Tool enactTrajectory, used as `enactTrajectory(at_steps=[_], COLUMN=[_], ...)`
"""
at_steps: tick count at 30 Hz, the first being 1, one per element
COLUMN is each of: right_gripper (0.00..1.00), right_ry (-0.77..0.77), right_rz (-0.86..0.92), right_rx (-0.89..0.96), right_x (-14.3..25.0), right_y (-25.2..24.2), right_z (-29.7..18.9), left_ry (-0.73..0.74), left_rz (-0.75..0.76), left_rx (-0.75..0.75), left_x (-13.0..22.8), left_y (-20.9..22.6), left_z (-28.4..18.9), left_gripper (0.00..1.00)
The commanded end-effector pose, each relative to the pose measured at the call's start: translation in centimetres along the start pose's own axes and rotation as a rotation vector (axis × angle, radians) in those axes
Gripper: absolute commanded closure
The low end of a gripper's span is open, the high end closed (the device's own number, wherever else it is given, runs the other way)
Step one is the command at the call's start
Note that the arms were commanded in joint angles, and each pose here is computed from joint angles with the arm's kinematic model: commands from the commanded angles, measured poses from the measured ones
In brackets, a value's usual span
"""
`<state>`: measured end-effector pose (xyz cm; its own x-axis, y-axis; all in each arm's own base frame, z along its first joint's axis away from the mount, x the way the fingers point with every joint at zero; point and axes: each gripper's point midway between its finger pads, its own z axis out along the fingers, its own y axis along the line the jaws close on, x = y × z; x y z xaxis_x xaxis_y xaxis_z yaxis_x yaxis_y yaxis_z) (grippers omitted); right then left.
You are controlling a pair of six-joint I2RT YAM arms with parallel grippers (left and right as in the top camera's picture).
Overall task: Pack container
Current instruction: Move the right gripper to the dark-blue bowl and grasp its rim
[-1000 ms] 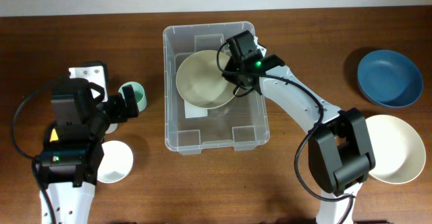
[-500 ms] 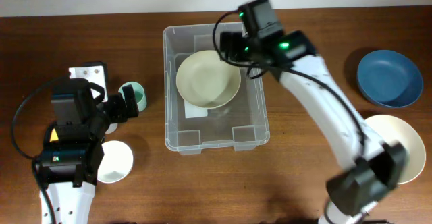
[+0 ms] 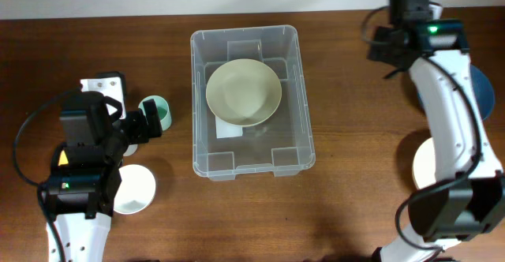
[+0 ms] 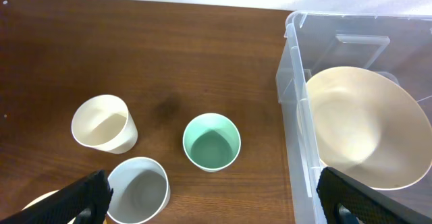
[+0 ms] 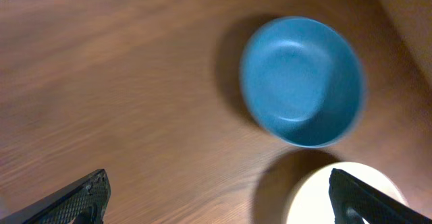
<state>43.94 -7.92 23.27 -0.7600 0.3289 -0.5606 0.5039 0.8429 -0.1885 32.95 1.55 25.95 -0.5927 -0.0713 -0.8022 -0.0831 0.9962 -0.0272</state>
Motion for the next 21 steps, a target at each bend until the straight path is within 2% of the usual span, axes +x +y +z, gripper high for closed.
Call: enactTrajectory(at_steps=[1,9,21], right_gripper=[0.01,0.01,0.01], right_ry=[0.075,0.232,0.354], right_rz=[-0.001,-0.010,-0.103], right_rx=[0.106,0.192,0.227], right_x=[0.8,3.5,6.5], right_y=[-2.8,-5.0,-6.3], right_z=[3.5,10.1,18.9], left_ry=[-0.020,-0.020,-0.020], left_rz=[-0.009,-0.009,-0.009], left_rx=[0.002,0.002,0.002], left_x=[-0.8,-0.8,-0.9], left_y=[0.0,0.0,0.0], left_z=[-0.3,-0.3,-0.3], left_gripper=[0.01,0.01,0.01])
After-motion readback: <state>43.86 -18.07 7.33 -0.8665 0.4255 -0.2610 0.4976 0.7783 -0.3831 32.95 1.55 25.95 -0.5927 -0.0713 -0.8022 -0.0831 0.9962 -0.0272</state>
